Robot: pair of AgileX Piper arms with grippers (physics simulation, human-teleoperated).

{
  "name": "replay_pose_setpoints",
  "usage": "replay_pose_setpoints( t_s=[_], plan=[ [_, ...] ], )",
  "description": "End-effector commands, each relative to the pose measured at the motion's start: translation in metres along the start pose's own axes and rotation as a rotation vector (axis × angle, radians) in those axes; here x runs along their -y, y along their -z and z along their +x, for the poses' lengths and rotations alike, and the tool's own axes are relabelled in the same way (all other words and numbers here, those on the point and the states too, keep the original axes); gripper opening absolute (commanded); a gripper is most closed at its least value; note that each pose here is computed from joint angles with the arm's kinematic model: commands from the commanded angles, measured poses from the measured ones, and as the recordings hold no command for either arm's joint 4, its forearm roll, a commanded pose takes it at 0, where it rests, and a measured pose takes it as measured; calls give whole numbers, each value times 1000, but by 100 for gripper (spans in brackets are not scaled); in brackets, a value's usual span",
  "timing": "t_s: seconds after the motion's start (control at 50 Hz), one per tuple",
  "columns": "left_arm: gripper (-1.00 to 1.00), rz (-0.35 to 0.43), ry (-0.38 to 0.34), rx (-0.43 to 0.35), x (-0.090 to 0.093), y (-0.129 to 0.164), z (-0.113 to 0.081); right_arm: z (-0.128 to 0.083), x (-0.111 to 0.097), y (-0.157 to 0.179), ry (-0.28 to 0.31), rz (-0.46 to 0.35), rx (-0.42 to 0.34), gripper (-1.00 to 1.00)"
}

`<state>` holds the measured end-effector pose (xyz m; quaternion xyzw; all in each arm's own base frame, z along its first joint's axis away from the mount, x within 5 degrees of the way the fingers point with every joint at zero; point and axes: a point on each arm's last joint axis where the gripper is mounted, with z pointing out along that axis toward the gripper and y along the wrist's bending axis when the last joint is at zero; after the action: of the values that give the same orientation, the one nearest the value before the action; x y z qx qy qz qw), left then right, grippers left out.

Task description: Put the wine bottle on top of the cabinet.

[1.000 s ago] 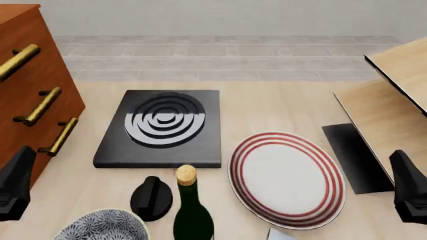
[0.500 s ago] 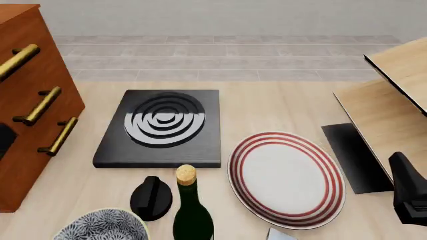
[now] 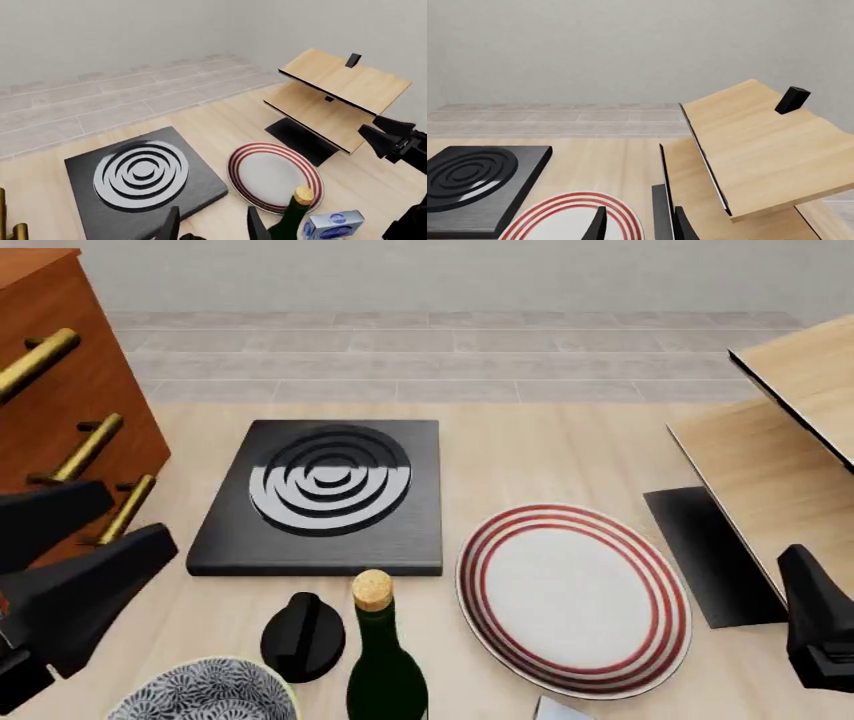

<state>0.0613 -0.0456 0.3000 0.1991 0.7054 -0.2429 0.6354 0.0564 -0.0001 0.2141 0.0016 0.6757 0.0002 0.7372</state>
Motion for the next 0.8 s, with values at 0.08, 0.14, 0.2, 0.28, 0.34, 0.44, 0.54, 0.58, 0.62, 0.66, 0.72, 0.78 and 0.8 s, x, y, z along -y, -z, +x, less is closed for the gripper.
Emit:
replay_pose_setpoints(
  t_s=[0.08,0.14,0.2,0.28,0.34,0.44,0.54,0.58,0.62,0.66,0.72,0.78,0.8],
  plan=[
    [100,140,20,-105,16,-24,-4,0,0,0,1,0,1,100],
    [100,171,45,-134,21,-30,-2,0,0,0,-1,0,-1,100],
    [100,193,40,-141,24,-31,-5,0,0,0,0,0,0,100],
    [100,193,26,-151,24,-32,-6,0,0,0,1,0,1,100],
    [100,203,26,-163,26,-33,-5,0,0,0,-2,1,-2,100],
    [100,233,28,-192,31,-38,-2,0,0,0,-2,1,-2,100],
    [100,222,28,-196,30,-42,-3,0,0,0,0,1,0,100],
    [100,218,32,-199,30,-44,-2,0,0,0,-1,1,-1,100],
    [100,223,29,-201,31,-44,-1,0,0,0,-2,1,-2,100],
    [100,229,26,-204,32,-45,0,0,0,0,0,1,0,100],
    [100,222,27,-210,31,-47,4,0,0,0,-1,1,-1,100],
    [100,228,29,-214,32,-48,5,0,0,0,-2,1,-1,100],
    [100,231,33,-215,33,-49,5,0,0,0,-1,1,-1,100]
  ],
)
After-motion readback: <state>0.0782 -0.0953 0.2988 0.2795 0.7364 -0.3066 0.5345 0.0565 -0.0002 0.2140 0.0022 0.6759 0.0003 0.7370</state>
